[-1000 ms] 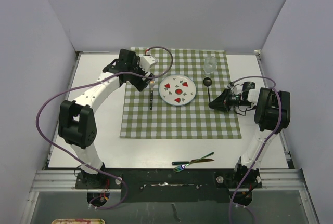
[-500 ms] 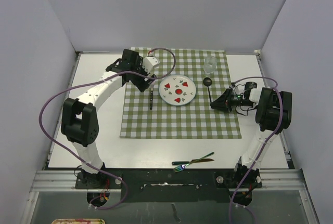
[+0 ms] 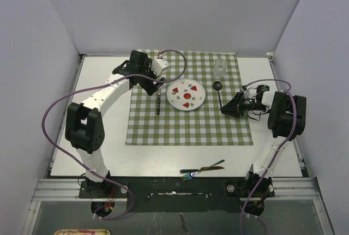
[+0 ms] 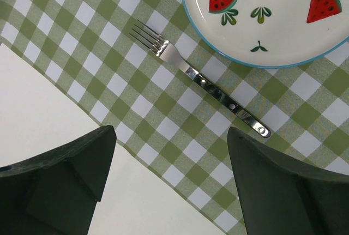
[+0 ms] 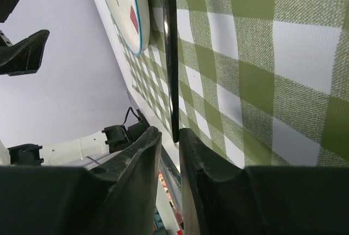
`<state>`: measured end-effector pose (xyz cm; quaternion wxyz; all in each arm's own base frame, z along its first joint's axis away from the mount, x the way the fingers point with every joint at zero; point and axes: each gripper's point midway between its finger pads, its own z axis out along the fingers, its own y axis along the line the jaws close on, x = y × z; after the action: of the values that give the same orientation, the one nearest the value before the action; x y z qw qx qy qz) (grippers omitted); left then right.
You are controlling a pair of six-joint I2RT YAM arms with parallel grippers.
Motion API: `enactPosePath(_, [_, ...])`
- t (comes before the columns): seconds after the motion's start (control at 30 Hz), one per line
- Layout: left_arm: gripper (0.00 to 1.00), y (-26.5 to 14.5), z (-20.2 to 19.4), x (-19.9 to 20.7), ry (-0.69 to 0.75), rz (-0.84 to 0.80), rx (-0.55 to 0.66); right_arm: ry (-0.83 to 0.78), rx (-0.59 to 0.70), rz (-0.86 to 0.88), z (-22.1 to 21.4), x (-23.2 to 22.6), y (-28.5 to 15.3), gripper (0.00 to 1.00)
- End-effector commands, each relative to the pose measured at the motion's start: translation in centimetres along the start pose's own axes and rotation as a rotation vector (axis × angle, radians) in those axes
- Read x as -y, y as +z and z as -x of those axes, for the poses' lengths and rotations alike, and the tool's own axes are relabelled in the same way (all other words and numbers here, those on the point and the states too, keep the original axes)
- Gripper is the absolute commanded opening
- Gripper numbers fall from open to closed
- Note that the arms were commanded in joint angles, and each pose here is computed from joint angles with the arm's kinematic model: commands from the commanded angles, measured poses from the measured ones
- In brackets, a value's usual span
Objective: Set the dinner table for one person
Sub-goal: Place the spoon on the napkin.
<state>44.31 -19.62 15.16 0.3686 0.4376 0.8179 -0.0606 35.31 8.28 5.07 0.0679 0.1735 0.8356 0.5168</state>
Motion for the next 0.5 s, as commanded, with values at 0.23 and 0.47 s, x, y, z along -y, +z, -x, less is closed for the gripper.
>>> enactPosePath(0.23, [0.84,-0.15,2.71,-0.50,0.051,0.021,0.046,-0.076,0.008,0.048,0.46,-2.99,-1.26,0.22])
enactPosePath(0.47, [0.84,0.05,2.73,-0.14,0.064,0.015,0.039,-0.083,0.003,0.040,0.41,-3.10,-1.31,0.22])
